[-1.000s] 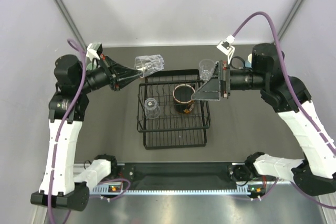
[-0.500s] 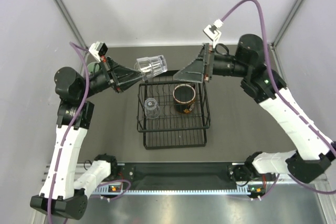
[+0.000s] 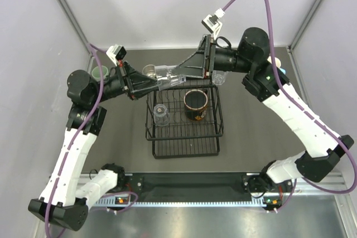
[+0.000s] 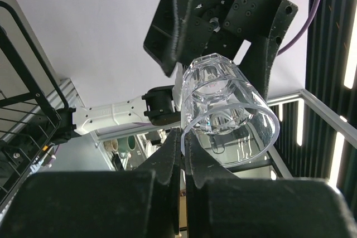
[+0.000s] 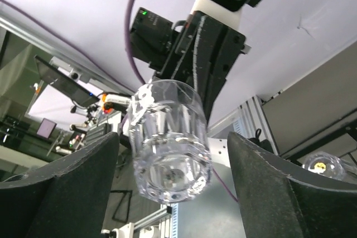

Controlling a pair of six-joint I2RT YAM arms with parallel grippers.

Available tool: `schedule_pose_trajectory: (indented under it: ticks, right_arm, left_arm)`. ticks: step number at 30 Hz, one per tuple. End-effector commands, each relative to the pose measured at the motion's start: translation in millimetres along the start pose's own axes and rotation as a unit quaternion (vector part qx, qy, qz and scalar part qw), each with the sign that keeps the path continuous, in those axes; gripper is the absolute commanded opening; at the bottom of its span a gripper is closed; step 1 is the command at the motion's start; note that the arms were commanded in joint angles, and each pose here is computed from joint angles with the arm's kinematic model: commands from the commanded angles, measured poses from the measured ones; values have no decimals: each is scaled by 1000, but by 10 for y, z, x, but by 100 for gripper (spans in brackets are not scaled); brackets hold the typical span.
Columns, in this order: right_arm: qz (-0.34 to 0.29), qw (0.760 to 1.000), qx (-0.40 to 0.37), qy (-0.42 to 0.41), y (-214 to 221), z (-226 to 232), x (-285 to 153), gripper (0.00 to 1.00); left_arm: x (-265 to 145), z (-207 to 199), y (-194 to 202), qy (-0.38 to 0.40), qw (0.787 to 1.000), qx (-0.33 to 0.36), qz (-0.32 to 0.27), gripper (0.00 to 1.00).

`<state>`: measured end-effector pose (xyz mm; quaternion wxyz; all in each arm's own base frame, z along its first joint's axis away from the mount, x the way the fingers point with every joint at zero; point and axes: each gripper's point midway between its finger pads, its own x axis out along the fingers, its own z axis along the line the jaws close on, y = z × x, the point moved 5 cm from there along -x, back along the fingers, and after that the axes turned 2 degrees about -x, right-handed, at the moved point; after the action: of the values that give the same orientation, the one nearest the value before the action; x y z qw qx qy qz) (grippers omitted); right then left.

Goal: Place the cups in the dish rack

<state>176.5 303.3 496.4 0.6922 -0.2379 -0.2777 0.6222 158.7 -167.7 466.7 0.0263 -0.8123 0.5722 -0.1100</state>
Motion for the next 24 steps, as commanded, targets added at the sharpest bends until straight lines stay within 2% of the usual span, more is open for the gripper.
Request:
schedule_pose_trajectory:
  ticks: [1, 10, 12, 13, 14, 16, 17, 20, 21, 24]
  right_arm:
    - [-10, 997, -28, -65, -76, 357, 7, 77]
    - [7, 997, -15, -74, 92, 330, -41, 78]
    - [9, 997, -12, -72, 114, 311, -35, 74]
    - [9, 997, -11, -73, 119, 310, -32, 70]
    - [9, 997, -10, -73, 120, 309, -26, 60]
    - [9, 997, -7, -71, 121, 296, -14, 48]
    - [4, 998, -7, -69, 105, 303, -18, 32]
    - [0, 998, -7, -61, 92, 292, -16, 6]
    - [0, 998, -8, -60, 91, 300, -17, 0]
    - [-2, 999, -11, -50, 90, 295, -25, 0]
  left_arm:
    - [10, -63, 14, 26, 999, 32, 0, 0]
    - [6, -53, 27, 41, 999, 21, -3, 0]
    - [10, -55, 30, 41, 999, 20, -3, 0]
    - [15, -45, 35, 40, 999, 19, -1, 0]
    - [16, -51, 39, 41, 999, 19, 0, 0]
    - [15, -51, 48, 41, 999, 17, 0, 0]
    - [15, -40, 50, 40, 999, 15, 2, 0]
    - [5, -26, 75, 39, 999, 12, 4, 0]
    - [7, -15, 72, 38, 999, 10, 3, 0]
    - [-14, -4, 107, 38, 999, 9, 5, 0]
